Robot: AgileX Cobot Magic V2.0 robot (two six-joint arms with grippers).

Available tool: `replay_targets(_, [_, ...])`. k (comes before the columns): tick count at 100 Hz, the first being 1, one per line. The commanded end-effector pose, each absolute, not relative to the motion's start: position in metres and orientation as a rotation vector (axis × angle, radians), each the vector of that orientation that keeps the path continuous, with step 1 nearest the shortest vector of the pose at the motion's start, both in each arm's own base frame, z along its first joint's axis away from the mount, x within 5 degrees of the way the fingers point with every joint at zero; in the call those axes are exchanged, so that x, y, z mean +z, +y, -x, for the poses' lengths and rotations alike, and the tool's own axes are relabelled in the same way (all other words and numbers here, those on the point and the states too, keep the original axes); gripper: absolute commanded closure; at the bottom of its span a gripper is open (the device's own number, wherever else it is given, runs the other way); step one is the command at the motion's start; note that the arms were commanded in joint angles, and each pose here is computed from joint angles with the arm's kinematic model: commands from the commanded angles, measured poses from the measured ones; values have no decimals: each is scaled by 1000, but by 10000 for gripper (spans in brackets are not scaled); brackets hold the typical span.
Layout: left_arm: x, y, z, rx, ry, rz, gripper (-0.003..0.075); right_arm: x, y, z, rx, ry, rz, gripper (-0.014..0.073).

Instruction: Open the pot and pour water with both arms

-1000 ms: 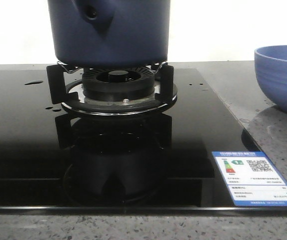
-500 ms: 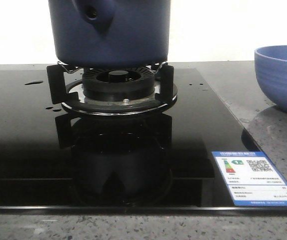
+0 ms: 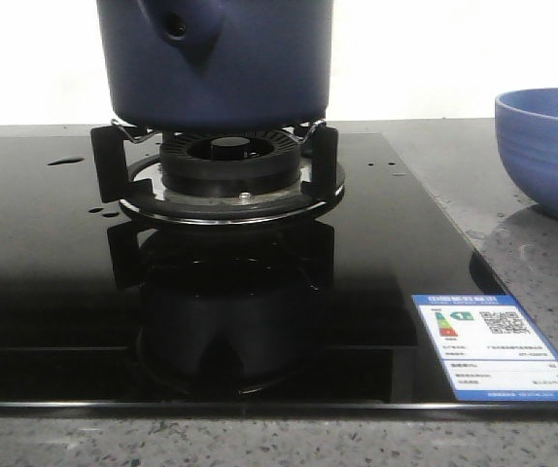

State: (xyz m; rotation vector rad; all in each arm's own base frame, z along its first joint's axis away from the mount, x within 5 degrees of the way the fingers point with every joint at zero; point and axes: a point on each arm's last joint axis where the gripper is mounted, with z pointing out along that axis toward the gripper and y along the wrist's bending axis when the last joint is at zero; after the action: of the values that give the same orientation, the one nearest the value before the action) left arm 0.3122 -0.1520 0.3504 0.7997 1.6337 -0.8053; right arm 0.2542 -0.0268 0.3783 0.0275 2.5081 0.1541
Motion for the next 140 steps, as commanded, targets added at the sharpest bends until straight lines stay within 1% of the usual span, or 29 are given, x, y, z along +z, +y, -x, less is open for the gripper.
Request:
replay_targets(1, [380, -154, -303, -867, 1530, -758, 372, 399, -27, -249, 142, 2403, -24, 149])
replay_targets(18, [379, -155, -303, -868, 1531, -770, 372, 399, -27, -249, 146, 2403, -25, 149])
replay_targets(51, [372, -159, -304, -925, 1530, -807, 372, 399, -27, -249, 146, 2405, -24, 149])
replay_targets(77, [372, -158, -305, -912, 1536, -803, 368, 399, -27, -249, 146, 2405, -24, 149])
replay_targets(84, [372, -158, -305, -914, 1535, -801, 327, 399, -27, -249, 146, 2406, -24, 149])
replay_targets(94, [376, -157, -304, -913, 1523, -796, 211, 399, -27, -249, 146, 2406, -24, 149])
replay_targets(101, [384, -155, -303, -920, 1501, -796, 177, 399, -26, -249, 150, 2406, -25, 149])
replay_targets(117, [409, -134, -295, -896, 1419, -801, 206, 402, -25, -245, 149, 2389, -16, 149])
replay_targets(126, [425, -115, -287, -852, 1402, -756, 250, 409, -23, -242, 168, 2337, -17, 154])
replay_targets(133, [434, -99, -283, -823, 1407, -710, 303, 418, -19, -240, 204, 2263, 4, 196])
replay_targets(138, [439, -88, -278, -813, 1426, -670, 367, 425, -15, -238, 247, 2190, 7, 255])
replay_targets(139, [441, -85, -276, -806, 1428, -663, 400, 426, -14, -238, 262, 2173, 1, 276])
replay_targets(140, [441, -84, -276, -802, 1429, -659, 400, 426, -13, -238, 267, 2164, 3, 286])
